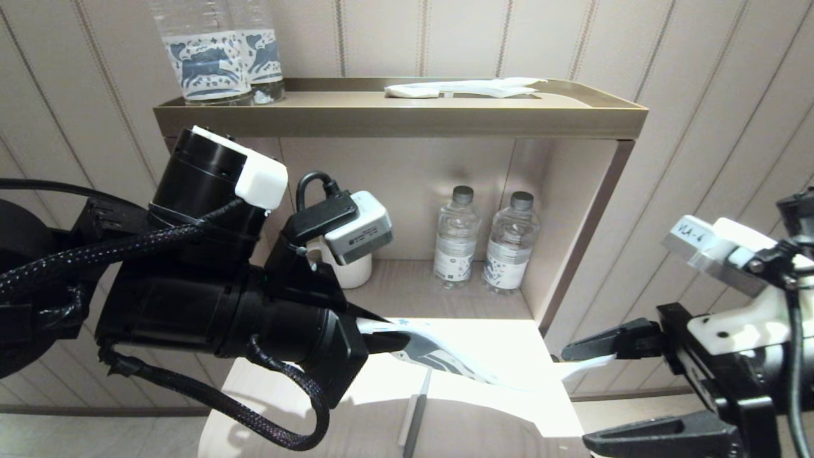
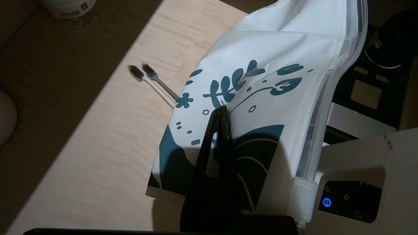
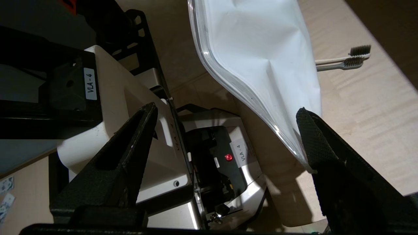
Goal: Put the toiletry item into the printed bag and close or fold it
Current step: Hand it to the other hand, then pick up a toothbrush
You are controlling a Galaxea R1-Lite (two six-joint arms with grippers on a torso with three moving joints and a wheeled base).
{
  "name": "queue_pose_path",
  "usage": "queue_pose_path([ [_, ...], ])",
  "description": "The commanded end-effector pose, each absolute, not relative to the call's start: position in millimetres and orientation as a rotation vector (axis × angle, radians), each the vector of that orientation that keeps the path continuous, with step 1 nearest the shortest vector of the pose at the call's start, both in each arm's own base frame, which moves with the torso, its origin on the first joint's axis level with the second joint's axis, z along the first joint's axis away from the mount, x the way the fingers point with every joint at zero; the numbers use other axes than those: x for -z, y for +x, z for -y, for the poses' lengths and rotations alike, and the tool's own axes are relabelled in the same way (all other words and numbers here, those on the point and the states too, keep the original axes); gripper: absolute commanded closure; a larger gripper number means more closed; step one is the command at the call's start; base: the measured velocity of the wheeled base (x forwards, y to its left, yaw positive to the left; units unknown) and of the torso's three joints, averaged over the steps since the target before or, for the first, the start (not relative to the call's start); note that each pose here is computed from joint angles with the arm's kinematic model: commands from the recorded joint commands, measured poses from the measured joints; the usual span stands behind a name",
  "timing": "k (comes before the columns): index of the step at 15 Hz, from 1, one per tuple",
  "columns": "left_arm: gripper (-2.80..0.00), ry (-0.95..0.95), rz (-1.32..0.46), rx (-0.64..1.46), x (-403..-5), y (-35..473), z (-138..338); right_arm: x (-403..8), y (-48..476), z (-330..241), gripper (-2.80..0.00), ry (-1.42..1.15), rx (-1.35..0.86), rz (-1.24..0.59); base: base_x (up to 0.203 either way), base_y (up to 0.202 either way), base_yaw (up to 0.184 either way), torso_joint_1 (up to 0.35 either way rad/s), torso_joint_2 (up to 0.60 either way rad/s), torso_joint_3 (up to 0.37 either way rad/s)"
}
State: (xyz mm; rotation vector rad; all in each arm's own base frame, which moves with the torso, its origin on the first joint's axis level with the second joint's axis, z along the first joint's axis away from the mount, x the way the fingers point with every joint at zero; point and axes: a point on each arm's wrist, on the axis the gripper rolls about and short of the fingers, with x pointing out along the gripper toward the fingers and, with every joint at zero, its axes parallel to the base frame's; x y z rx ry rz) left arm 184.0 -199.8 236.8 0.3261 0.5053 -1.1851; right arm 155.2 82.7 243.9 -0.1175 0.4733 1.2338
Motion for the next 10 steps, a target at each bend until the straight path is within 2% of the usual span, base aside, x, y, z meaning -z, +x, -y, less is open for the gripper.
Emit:
queue_pose_path([
  [1, 0.0, 0.331, -0.521, 1.178, -232.0, 184.4, 196.2, -252.7, 144.3, -76.4, -2.8, -0.127, -1.228, -0.419, 0.0, 0.0, 0.0, 0.0, 0.0, 0.0],
  [5, 0.0, 0.414, -0.47, 1.205, -225.7, 181.5, 193.7, -261.8, 155.9, -86.9, -2.8, -0.157, -1.207, -0.405, 0.0, 0.0, 0.0, 0.0, 0.0, 0.0],
  [10, 0.0, 0.443, -0.343, 1.221, -234.8, 176.4, 216.2, -258.0, 165.5, -115.6, -2.8, -0.242, -1.171, -0.45, 0.0, 0.0, 0.0, 0.0, 0.0, 0.0],
])
